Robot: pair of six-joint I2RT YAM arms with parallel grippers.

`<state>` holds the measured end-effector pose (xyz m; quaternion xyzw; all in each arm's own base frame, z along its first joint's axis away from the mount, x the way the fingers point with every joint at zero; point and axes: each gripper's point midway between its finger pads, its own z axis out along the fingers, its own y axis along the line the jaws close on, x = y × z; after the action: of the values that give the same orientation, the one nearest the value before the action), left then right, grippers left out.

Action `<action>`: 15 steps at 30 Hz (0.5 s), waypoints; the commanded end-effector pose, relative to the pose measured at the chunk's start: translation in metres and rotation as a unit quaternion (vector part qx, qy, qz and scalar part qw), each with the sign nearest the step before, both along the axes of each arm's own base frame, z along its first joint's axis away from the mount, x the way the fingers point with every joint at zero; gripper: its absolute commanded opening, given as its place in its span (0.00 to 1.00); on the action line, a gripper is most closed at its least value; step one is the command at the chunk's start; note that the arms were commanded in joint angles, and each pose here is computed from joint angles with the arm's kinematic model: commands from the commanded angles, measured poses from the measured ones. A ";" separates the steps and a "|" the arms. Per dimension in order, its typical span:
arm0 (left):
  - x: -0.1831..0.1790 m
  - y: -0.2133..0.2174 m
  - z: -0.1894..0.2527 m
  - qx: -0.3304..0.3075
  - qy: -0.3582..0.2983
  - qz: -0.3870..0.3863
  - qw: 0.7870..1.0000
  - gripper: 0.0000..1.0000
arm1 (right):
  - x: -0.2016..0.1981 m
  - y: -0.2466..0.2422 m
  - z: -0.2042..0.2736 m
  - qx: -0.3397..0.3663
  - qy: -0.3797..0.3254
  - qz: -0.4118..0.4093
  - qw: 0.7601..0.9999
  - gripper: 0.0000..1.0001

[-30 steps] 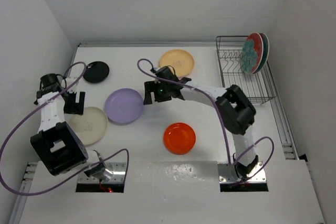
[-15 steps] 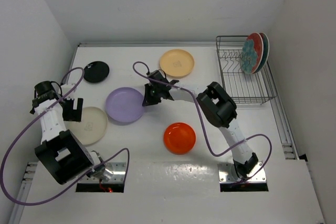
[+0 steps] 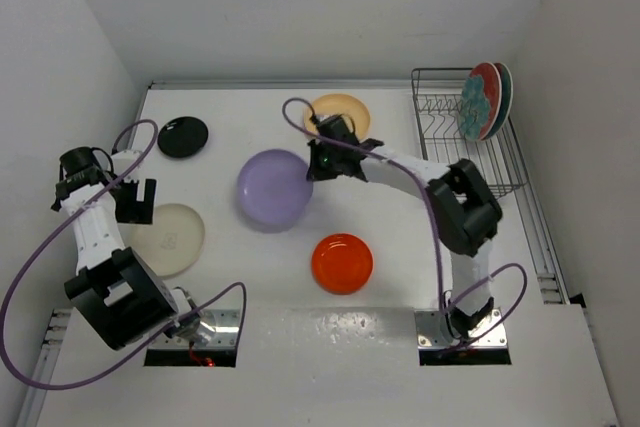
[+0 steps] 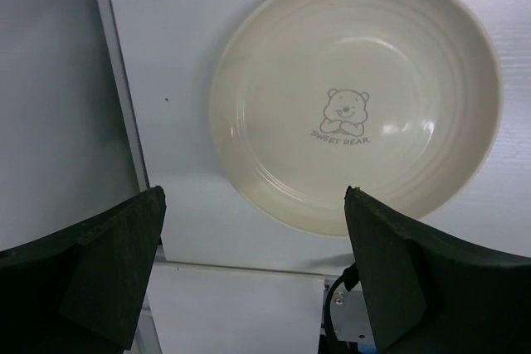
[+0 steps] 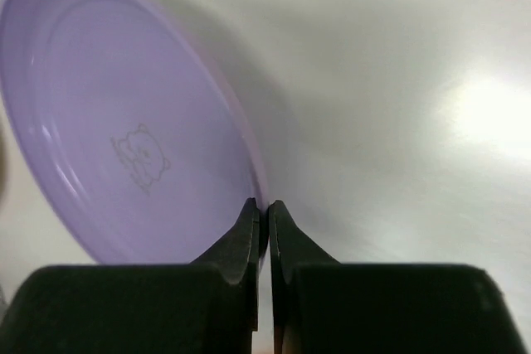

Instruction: Load the plates into the dish rack

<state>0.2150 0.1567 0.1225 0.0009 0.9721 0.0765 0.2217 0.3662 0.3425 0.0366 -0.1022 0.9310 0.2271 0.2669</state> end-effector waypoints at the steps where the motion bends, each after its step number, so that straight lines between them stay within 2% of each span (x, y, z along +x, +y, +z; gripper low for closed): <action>1: 0.024 -0.002 0.022 0.000 -0.040 -0.019 0.999 0.94 | 0.067 -0.042 0.159 0.029 -0.221 -0.014 0.975 0.00; 2: 0.030 -0.004 0.029 0.001 -0.050 -0.027 0.998 0.94 | 0.071 -0.053 0.172 0.021 -0.238 -0.018 0.971 0.00; 3: 0.034 -0.007 0.030 -0.005 -0.054 -0.030 0.998 0.94 | 0.085 -0.077 0.210 0.013 -0.280 -0.032 0.959 0.00; 4: 0.039 -0.011 0.031 -0.012 -0.056 -0.034 0.998 0.94 | 0.096 -0.110 0.217 -0.028 -0.293 -0.056 0.954 0.00; 5: 0.043 -0.014 0.034 -0.018 -0.065 -0.040 0.997 0.94 | 0.098 -0.129 0.244 -0.036 -0.318 -0.071 0.945 0.00; 7: 0.056 -0.017 0.036 -0.028 -0.071 -0.043 0.996 0.94 | 0.121 -0.202 0.281 -0.127 -0.360 -0.134 0.915 0.00; 8: 0.060 -0.020 0.036 -0.029 -0.070 -0.051 0.996 0.94 | 0.126 -0.231 0.303 -0.181 -0.385 -0.162 0.890 0.00; 10: 0.071 -0.021 0.042 -0.026 -0.079 -0.057 0.995 0.94 | 0.134 -0.291 0.330 -0.245 -0.401 -0.220 0.855 0.00; 11: 0.075 -0.023 0.039 -0.026 -0.071 -0.058 0.995 0.94 | 0.133 -0.324 0.332 -0.324 -0.391 -0.253 0.824 0.00; 13: 0.085 -0.020 0.047 -0.014 -0.077 -0.058 0.995 0.94 | 0.134 -0.370 0.336 -0.373 -0.384 -0.298 0.790 0.00; 14: 0.090 -0.021 0.049 -0.015 -0.080 -0.059 0.995 0.94 | 0.128 -0.393 0.343 -0.423 -0.377 -0.321 0.759 0.00; 15: 0.098 -0.023 0.048 -0.016 -0.080 -0.066 0.994 0.94 | 0.131 -0.409 0.345 -0.436 -0.377 -0.342 0.742 0.00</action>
<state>0.2882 0.1336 0.1521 0.0524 0.9601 0.0374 0.2720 0.5054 -0.0075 0.3886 0.0223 0.7371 -0.2034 0.6440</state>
